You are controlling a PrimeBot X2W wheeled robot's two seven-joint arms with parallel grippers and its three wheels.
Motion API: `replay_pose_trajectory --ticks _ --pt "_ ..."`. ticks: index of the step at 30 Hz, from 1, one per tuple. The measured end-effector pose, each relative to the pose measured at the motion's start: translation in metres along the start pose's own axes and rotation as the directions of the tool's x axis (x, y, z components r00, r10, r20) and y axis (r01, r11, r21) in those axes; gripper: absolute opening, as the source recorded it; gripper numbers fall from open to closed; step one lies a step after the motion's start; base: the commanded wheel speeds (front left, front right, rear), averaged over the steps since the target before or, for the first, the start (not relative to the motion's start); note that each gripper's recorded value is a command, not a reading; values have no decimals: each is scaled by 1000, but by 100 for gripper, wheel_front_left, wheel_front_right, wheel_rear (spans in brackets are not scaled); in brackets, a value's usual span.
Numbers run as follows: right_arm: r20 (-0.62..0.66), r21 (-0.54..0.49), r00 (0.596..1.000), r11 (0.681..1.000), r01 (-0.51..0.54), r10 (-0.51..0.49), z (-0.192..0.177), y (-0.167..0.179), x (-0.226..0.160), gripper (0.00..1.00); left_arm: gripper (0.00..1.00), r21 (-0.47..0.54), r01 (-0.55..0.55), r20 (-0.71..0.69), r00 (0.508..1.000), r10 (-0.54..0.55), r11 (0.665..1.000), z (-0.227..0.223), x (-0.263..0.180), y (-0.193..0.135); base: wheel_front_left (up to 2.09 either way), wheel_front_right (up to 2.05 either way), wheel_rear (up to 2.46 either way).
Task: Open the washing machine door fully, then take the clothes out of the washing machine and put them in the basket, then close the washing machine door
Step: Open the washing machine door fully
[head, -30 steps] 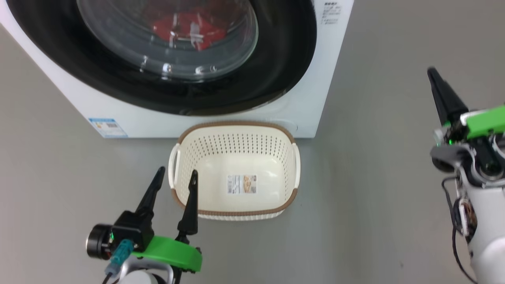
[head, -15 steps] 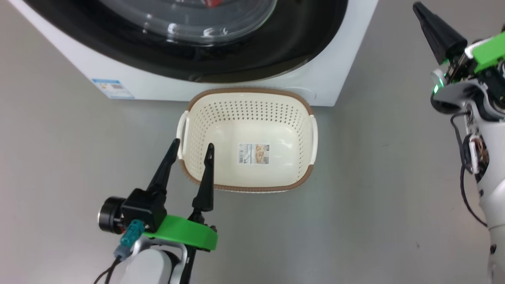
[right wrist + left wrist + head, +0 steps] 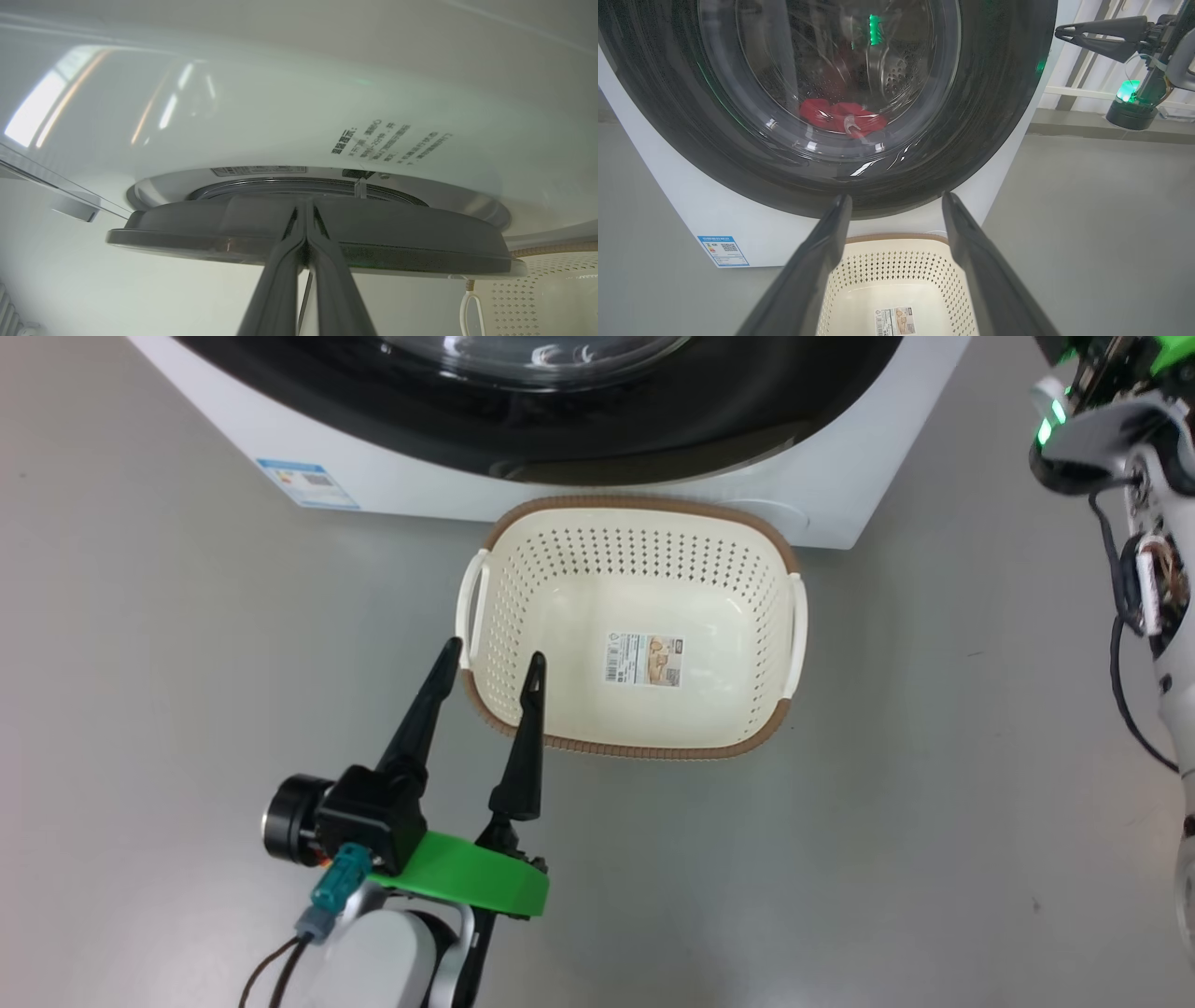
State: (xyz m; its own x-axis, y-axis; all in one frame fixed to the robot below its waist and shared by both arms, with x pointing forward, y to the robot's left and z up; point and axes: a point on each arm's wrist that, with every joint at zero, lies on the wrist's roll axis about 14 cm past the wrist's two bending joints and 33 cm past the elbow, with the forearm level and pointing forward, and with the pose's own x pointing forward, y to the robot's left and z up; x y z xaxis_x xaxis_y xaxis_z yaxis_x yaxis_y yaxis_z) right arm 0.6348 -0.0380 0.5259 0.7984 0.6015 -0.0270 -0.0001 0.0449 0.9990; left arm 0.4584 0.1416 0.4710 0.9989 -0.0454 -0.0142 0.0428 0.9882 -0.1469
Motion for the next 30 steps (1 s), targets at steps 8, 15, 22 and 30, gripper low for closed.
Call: replay_pose_trajectory --ticks 8,15,22,30 --pt "-47 -5 999 1000 15 -16 -8 -1 24 0 100 11 -1 -5 1000 1 1000 -3 2 0 0 0 0" --pt "-76 8 997 1000 22 -21 -13 -6 40 0 100 13 3 -15 1000 -3 1000 -8 4 -2 0 0 0" --pt "-123 21 992 999 40 -37 -18 -15 43 0 100 14 2 -16 1000 -2 1000 -9 8 -3 0 0 0" --pt "-168 33 985 999 37 -31 -21 -15 42 0 100 16 -4 -17 1000 4 1000 -9 9 -2 0 0 0"
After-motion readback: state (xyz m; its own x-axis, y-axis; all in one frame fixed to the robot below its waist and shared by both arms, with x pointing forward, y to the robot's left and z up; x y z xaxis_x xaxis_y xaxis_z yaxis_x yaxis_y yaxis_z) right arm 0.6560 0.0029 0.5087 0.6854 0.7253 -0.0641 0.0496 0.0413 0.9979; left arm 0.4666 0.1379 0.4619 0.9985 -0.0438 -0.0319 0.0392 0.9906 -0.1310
